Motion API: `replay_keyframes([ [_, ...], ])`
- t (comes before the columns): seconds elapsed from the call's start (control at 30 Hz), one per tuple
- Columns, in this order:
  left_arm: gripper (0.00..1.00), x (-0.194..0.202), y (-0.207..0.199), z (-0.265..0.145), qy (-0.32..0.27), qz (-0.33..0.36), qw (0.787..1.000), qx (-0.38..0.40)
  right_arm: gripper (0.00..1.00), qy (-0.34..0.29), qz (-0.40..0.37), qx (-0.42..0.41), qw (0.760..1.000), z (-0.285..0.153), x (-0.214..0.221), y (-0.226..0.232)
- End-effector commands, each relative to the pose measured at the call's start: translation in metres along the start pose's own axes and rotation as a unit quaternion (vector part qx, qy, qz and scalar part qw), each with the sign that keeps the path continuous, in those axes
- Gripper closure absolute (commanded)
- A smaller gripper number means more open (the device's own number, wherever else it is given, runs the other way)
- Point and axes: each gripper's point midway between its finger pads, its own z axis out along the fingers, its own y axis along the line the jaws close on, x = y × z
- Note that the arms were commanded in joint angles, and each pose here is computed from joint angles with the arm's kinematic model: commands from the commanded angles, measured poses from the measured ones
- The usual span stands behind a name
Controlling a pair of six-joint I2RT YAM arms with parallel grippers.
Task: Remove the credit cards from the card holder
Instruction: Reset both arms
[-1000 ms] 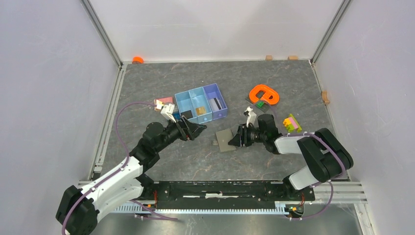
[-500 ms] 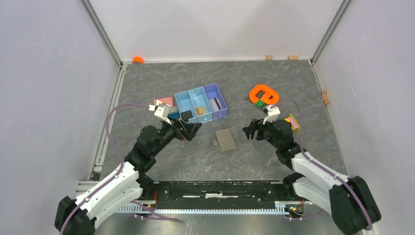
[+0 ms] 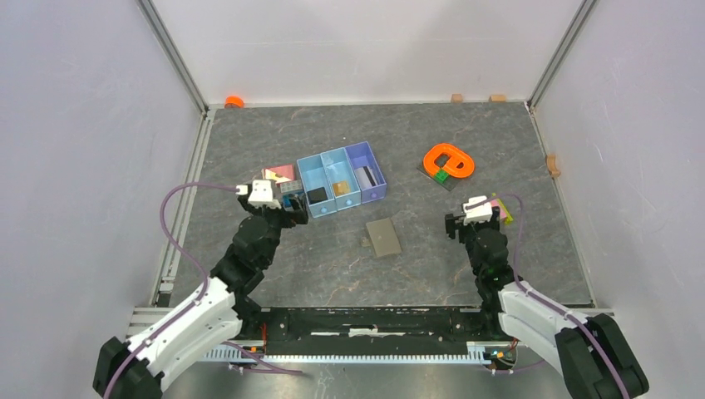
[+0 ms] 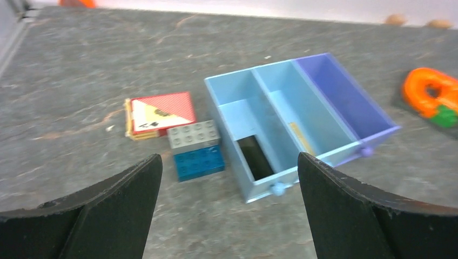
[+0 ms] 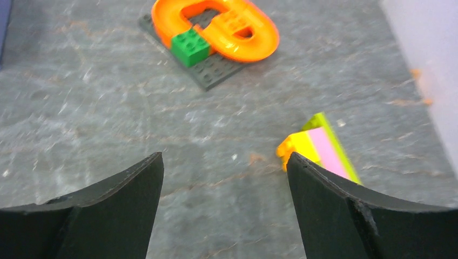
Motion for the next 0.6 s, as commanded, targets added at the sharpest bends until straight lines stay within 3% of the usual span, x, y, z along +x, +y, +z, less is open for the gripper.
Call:
replay_keyframes([
  [0.0, 0.0, 0.008, 0.04, 0.013, 0.007, 0.089, 0.991, -0.099, 0.12, -0.06, -0.035, 0.072, 0.995, -0.002, -0.021, -0.036],
  [0.13, 0.0, 0.026, 0.064, 0.028, 0.028, 0.118, 0.982, -0.147, 0.12, -0.035, -0.031, 0.1, 0.994, 0.002, -0.004, -0.052],
  [0.23, 0.0, 0.033, 0.071, 0.036, 0.023, 0.147, 0.977, -0.154, 0.12, -0.055, -0.022, 0.112, 0.992, -0.001, -0.003, -0.059],
  [0.37, 0.01, 0.048, 0.095, 0.047, 0.006, 0.112, 0.98, -0.163, 0.1, -0.045, -0.042, 0.127, 0.99, 0.005, 0.0, -0.066],
  [0.43, 0.01, 0.052, 0.106, 0.054, -0.004, 0.097, 0.98, -0.171, 0.04, -0.052, -0.05, 0.13, 0.989, 0.004, -0.002, -0.068],
  [0.57, 0.02, 0.056, 0.115, 0.061, 0.017, 0.077, 0.979, -0.187, 0.02, -0.071, -0.022, 0.147, 0.986, -0.005, 0.001, -0.078],
])
